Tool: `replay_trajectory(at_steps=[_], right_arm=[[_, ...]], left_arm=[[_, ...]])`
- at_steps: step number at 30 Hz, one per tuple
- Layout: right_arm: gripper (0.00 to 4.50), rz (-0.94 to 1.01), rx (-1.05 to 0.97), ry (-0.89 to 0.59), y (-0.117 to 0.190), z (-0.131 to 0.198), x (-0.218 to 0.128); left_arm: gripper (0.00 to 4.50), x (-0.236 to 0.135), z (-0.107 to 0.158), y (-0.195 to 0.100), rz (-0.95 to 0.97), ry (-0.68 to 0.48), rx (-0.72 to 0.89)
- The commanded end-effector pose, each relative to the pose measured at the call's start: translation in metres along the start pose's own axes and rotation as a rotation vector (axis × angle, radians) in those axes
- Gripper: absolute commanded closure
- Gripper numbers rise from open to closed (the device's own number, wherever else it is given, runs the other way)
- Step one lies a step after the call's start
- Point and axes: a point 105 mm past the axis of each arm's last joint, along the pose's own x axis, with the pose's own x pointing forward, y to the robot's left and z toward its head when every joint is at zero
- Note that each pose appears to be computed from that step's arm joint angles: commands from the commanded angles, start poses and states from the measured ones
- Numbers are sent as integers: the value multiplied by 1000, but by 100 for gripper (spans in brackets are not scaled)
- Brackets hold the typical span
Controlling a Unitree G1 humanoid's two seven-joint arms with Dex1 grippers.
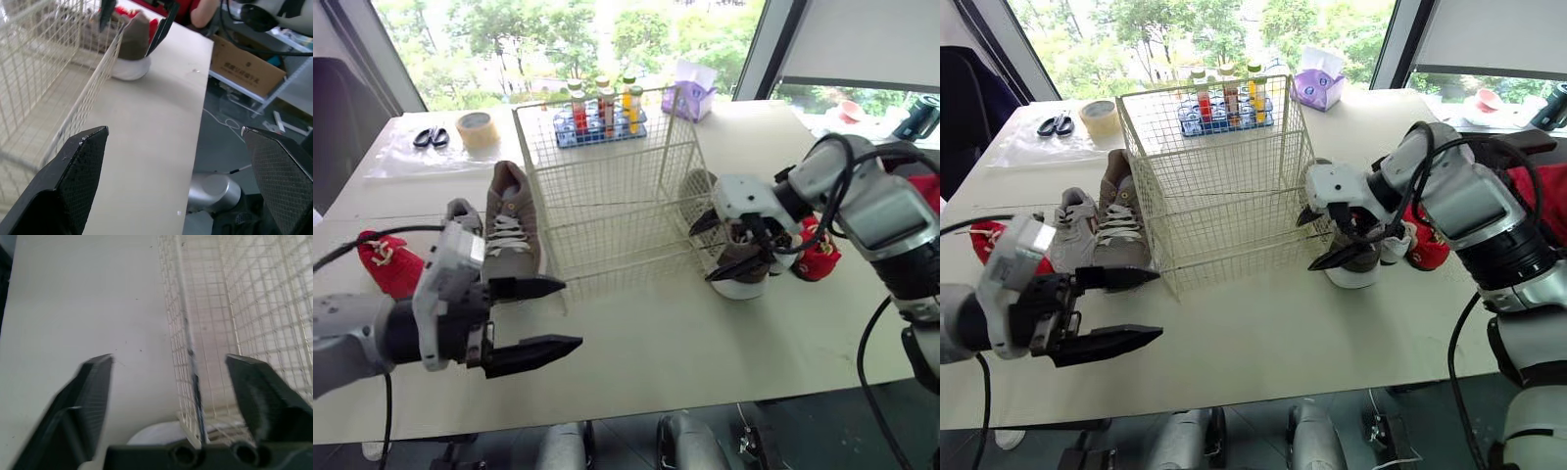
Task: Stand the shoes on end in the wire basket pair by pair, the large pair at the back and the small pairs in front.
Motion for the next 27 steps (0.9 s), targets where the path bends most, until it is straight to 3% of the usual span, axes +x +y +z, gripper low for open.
replay_trajectory(at_steps=[1,5,6,13,20,27], right_arm=[[219,-40,-10,14,1,3,6],[429,-107,-20,45,-4,1,9],[442,-130,-29,46,-6,2,9],[442,-254,-41,8,-17,19,-2],[442,-382,11,-26,-35,20,13],[442,-384,-127,-3,-38,14,22]], left_arm=[[0,0,5,1,14,-25,36],[0,6,8,0,-6,-40,41],[0,8,9,1,-7,-39,43],[0,8,5,11,1,-21,39],[0,18,9,14,-23,-33,54],[0,21,7,19,-20,-33,57]])
